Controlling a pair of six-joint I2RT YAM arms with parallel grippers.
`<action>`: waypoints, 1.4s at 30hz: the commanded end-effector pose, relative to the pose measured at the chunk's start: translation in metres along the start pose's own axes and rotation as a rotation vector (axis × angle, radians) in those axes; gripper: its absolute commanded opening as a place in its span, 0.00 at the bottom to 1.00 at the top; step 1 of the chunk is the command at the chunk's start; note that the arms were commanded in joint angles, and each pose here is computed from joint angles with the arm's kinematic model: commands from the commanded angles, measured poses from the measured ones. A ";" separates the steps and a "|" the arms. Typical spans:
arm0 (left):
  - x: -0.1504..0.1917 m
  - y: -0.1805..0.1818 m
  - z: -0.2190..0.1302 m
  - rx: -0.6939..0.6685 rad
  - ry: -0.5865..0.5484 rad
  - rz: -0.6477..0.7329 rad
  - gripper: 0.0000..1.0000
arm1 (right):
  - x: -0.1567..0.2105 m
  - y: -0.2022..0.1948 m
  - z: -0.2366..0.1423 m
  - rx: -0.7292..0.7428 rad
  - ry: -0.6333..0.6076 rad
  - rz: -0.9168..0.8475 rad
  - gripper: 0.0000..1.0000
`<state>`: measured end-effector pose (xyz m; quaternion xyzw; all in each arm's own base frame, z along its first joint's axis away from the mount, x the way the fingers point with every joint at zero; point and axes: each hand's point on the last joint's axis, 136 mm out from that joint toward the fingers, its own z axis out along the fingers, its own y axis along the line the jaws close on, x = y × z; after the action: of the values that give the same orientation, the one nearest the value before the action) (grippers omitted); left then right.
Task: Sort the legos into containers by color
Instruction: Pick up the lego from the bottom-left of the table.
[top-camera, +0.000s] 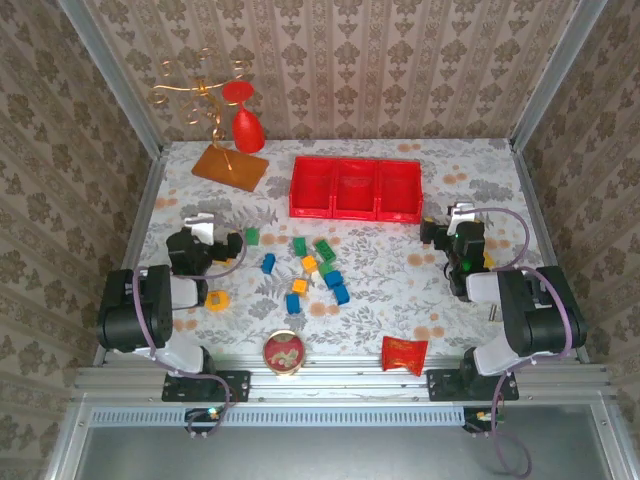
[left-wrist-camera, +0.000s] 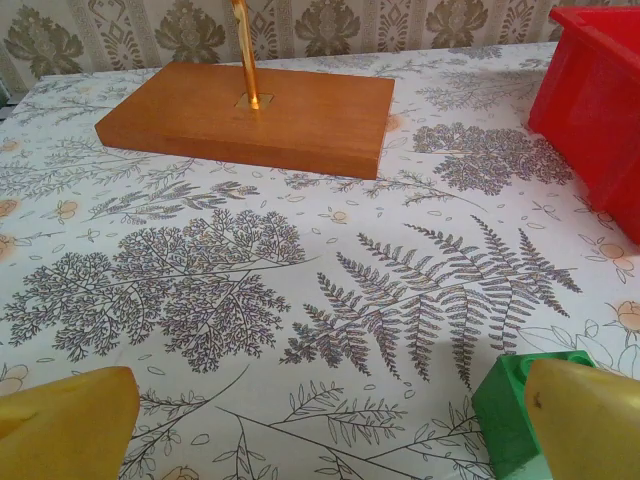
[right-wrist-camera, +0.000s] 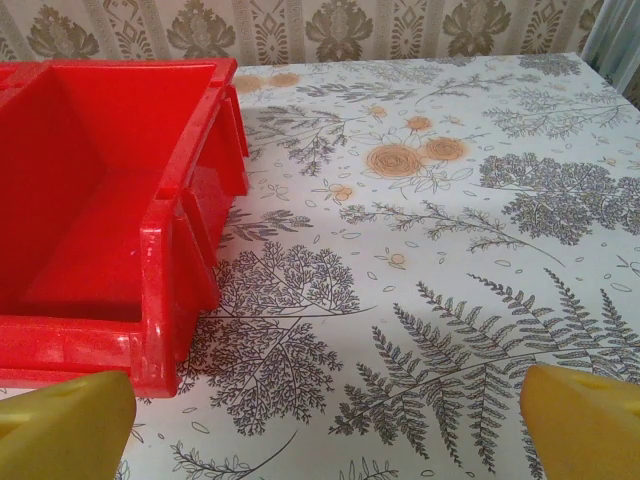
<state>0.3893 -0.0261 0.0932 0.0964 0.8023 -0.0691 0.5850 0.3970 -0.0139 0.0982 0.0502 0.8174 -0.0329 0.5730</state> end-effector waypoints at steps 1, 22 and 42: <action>-0.009 0.000 0.003 0.002 -0.019 0.035 1.00 | -0.002 -0.003 0.001 0.024 -0.008 0.004 1.00; -0.009 0.000 0.003 0.002 -0.019 0.035 1.00 | -0.001 -0.003 0.001 0.023 -0.006 0.004 1.00; -0.019 0.011 -0.009 -0.053 -0.052 0.004 1.00 | -0.007 -0.006 -0.001 0.042 0.000 0.011 1.00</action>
<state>0.3897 -0.0230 0.0961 0.0939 0.8009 -0.0604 0.5883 0.3951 -0.0146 0.0938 0.0513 0.8229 -0.0348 0.5649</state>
